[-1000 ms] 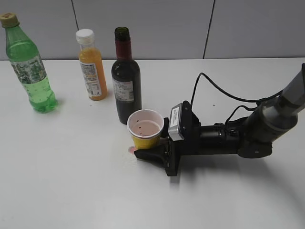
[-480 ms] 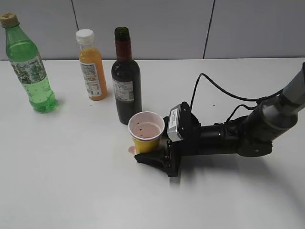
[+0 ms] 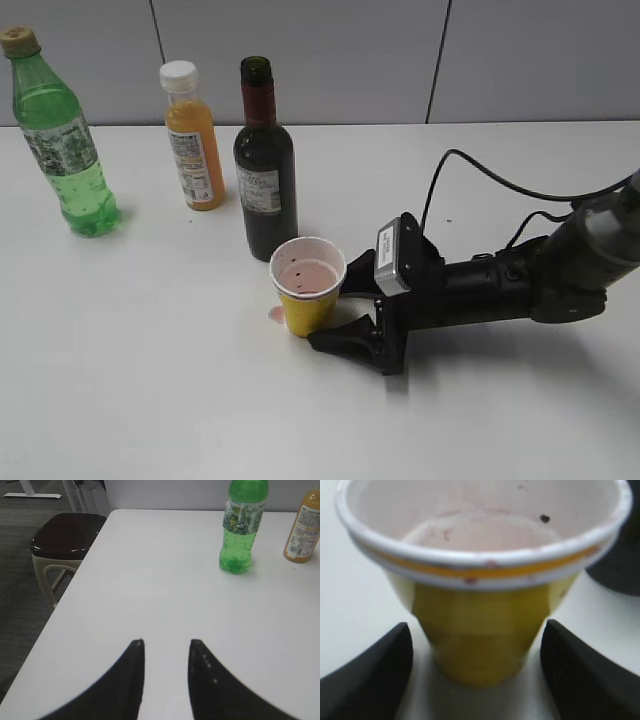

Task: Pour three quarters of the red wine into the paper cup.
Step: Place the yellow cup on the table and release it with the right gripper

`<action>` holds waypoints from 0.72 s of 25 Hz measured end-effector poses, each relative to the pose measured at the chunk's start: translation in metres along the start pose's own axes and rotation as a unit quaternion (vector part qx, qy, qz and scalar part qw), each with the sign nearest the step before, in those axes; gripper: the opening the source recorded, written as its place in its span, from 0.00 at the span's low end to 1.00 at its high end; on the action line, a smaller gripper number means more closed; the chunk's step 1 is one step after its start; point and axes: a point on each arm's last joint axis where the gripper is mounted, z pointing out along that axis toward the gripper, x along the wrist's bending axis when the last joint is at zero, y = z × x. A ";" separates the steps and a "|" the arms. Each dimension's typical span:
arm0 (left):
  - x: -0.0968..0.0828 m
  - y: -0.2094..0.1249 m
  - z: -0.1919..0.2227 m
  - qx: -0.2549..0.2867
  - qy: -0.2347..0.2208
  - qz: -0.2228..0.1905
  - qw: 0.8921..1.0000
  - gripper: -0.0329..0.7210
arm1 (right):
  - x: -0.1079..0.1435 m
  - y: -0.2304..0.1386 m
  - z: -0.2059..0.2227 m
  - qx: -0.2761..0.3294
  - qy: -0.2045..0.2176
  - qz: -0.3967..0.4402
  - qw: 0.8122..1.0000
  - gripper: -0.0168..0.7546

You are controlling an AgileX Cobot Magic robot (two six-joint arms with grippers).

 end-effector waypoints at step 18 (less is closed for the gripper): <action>0.000 0.000 0.000 0.000 0.000 0.000 1.000 0.36 | -0.011 0.062 -0.091 0.143 -0.165 -0.053 0.974 0.79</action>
